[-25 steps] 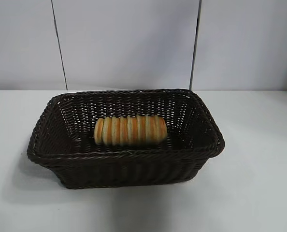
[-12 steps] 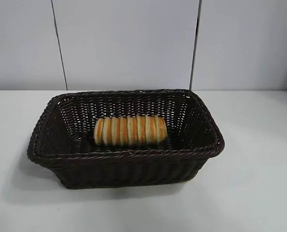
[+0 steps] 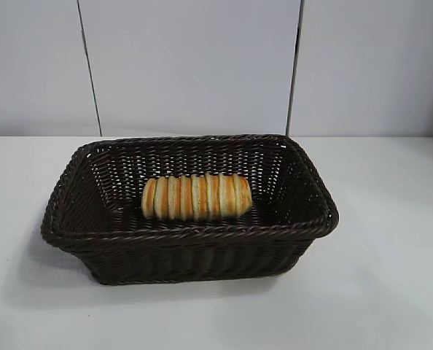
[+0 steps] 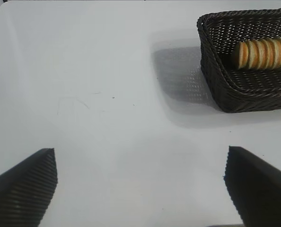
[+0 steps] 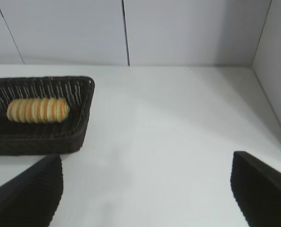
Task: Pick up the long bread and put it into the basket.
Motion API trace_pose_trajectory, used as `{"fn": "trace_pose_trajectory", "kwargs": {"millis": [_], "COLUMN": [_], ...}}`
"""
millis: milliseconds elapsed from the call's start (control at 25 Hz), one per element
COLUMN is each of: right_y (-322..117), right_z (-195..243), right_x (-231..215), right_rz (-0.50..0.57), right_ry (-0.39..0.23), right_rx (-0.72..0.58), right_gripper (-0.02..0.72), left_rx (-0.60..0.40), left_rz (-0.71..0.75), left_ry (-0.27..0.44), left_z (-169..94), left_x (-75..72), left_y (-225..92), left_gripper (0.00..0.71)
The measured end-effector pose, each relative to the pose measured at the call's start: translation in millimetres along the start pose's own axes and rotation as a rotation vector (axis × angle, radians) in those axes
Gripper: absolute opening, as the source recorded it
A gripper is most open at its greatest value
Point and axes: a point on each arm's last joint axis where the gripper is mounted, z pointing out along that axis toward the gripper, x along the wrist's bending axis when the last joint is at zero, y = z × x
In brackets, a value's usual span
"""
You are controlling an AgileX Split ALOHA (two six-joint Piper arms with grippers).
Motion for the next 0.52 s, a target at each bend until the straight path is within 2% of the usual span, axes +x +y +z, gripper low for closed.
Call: {"fn": "trace_pose_trajectory", "kwargs": {"millis": [320, 520], "right_y": [1, 2], "right_z": [14, 14], "right_x": [-1, -1], "right_rz": [0.065, 0.065], "right_ry": [-0.001, -0.001], "right_rx": [-0.062, -0.068], "right_gripper": [0.661, 0.661], "left_rx": [0.0, 0.0], "left_rz": [0.0, 0.0], "left_ry": [0.0, 0.0], "left_z": [0, 0], "left_x": [0.0, 0.0], "left_y": [0, 0], "left_gripper": [0.689, 0.689]}}
